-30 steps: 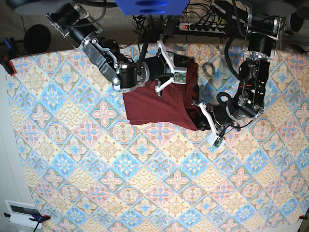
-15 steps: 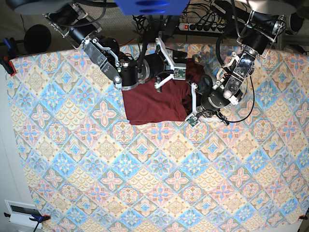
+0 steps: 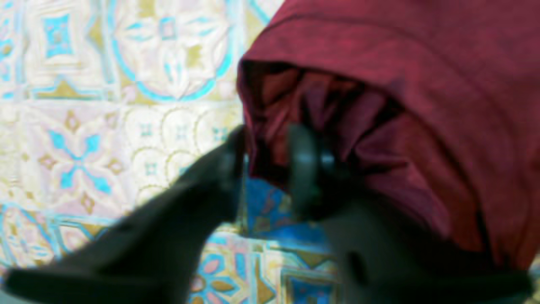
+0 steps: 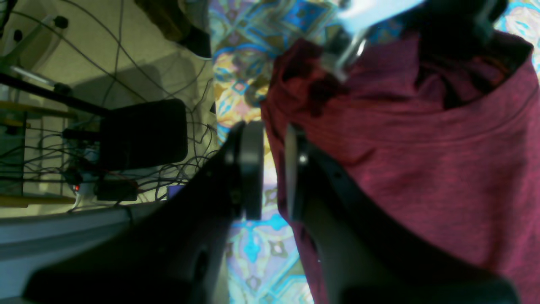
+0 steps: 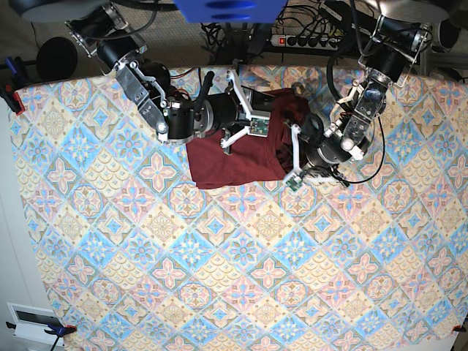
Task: Layout the t-shirt on the table in an organized manner, then fold the t-shirt properly
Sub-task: 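Grasp the bundle edge with the left gripper and tuck it under, then drag the bundle with the right gripper toward the right arm's side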
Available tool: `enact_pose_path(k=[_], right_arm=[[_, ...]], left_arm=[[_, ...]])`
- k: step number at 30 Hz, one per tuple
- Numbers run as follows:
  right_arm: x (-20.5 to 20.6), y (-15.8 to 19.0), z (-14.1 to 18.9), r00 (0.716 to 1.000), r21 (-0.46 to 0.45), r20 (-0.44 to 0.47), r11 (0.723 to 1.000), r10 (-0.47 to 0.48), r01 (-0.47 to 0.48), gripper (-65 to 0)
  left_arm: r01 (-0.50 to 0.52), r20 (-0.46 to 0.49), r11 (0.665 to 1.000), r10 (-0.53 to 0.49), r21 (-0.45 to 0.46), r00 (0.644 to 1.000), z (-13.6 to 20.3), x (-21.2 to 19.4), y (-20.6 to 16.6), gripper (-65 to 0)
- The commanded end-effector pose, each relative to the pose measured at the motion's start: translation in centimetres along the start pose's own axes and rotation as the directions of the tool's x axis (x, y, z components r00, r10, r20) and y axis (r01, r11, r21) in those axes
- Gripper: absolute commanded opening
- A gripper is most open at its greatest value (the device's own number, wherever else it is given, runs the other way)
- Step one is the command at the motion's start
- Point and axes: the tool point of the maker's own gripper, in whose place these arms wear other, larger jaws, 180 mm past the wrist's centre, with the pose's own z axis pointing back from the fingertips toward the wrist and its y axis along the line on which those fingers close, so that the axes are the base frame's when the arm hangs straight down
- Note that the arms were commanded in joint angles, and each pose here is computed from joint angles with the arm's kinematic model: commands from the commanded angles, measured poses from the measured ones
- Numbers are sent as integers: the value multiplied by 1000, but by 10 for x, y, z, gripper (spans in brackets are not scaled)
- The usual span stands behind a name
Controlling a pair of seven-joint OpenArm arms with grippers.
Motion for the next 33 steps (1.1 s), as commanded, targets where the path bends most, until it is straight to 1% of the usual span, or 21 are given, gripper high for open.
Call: enact_pose_path(k=[1, 3, 4, 6, 8, 11, 13, 15, 17, 19, 21, 23, 26, 28, 30, 33], right_arm=[[13, -3, 5, 999, -6, 47, 1000, 16, -15, -556], [12, -4, 5, 999, -5, 45, 1000, 13, -13, -556], [12, -4, 5, 999, -5, 44, 1000, 13, -13, -556], [12, -4, 5, 999, -6, 44, 1000, 14, -14, -556], [12, -4, 5, 999, -6, 44, 1000, 14, -14, -556], [12, -4, 6, 999, -7, 43, 1000, 15, -15, -556], [8, -5, 8, 999, -12, 35, 1000, 17, -16, -556], [4, -7, 13, 1000, -22, 24, 1000, 19, -19, -556], [0, -20, 25, 1000, -72, 28, 997, 3, -1, -556], [0, -36, 41, 999, -133, 41, 991, -3, 8, -556], [-5, -45, 52, 999, -169, 34, 986, -7, 13, -556], [-8, -51, 61, 1000, -193, 28, 981, -6, 12, -556], [-11, -54, 65, 1000, -206, 20, 978, -9, 13, -556], [-12, -57, 68, 1000, -217, 23, 976, -14, 19, -556], [-13, -60, 70, 999, -224, 24, 974, -21, 26, -556], [-13, -63, 72, 999, -235, 28, 971, -24, 30, -556]], left_arm=[[-31, 36, 998, 29, 47, 999, 9, 6, 21, -390], [-87, 65, 995, 83, 56, 994, 17, 5, 31, -324], [-108, 86, 992, 103, 59, 991, 21, 8, 35, -303], [-180, 128, 982, 171, 61, 977, 27, 12, 41, -291], [-291, 170, 954, 275, 75, 946, 34, 8, 54, -293], [-432, 240, 900, 407, 59, 881, 50, 2, 60, -301], [-494, 274, 869, 470, 22, 839, 59, -3, 54, -305], [-528, 282, 849, 512, -25, 811, 67, -11, 43, -309], [-560, 283, 824, 560, -90, 779, 75, -18, 27, -310], [-606, 275, 781, 622, -151, 733, 82, -29, 17, -310], [-645, 256, 734, 679, -212, 688, 86, -39, 7, -310], [-662, 238, 703, 711, -258, 662, 88, -43, -3, -310], [-674, 218, 683, 730, -280, 648, 86, -46, -12, -310], [-691, 185, 660, 749, -294, 637, 76, -50, -19, -310], [-695, 150, 646, 757, -315, 636, 67, -51, -28, -310], [-665, 120, 655, 739, -359, 663, 59, -41, -47, -310]])
